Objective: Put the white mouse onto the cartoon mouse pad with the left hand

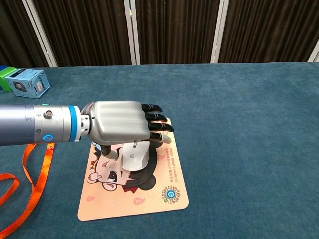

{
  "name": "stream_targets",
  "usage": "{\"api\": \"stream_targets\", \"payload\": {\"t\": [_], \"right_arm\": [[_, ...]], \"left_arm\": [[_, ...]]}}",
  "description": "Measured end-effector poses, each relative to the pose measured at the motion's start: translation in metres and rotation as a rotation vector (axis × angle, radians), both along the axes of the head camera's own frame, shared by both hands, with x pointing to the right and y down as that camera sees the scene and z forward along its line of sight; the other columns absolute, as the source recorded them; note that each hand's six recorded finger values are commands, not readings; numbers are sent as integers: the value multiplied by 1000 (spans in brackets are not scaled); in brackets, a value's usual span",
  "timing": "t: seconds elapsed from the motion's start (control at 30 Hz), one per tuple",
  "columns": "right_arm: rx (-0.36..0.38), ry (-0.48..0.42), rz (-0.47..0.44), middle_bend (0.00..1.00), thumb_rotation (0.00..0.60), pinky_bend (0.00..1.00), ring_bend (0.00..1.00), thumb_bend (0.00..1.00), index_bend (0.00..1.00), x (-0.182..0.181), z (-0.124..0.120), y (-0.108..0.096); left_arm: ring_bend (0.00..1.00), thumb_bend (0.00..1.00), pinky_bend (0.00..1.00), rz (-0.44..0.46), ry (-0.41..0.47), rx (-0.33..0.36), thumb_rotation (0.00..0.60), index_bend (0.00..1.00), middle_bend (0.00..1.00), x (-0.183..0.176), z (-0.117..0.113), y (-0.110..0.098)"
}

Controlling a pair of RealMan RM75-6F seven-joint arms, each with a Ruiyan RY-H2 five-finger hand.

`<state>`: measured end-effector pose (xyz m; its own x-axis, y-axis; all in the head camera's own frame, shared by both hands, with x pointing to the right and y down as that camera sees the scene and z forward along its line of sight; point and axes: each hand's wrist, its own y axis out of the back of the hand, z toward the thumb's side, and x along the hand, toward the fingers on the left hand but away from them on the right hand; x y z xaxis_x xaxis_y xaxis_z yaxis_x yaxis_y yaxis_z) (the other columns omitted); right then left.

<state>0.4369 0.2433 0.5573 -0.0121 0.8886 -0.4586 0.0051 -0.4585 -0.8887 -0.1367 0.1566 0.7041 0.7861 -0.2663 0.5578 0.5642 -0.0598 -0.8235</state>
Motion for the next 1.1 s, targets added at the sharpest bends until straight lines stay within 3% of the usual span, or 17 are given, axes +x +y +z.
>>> {"api": "stream_targets", "payload": {"t": [0.37, 0.67, 0.87, 1.1], "right_arm": [[4, 5, -4, 0, 600, 0, 0, 97, 0, 0, 0, 0], [11, 16, -8, 0, 600, 0, 0, 98, 0, -1, 0, 0], [15, 19, -7, 0, 600, 0, 0, 96, 0, -1, 0, 0], [18, 24, -10, 0, 600, 0, 0, 96, 0, -1, 0, 0]], "left_arm": [[0, 187, 0, -151, 54, 46, 600, 57, 0, -38, -32, -23], [0, 188, 0, -392, 102, 166, 600, 28, 0, -103, -73, -31], [0, 179, 0, -590, 98, 214, 600, 1, 0, -167, -97, -22], [0, 179, 0, -870, 141, 239, 600, 0, 0, -239, -125, 7]]}}
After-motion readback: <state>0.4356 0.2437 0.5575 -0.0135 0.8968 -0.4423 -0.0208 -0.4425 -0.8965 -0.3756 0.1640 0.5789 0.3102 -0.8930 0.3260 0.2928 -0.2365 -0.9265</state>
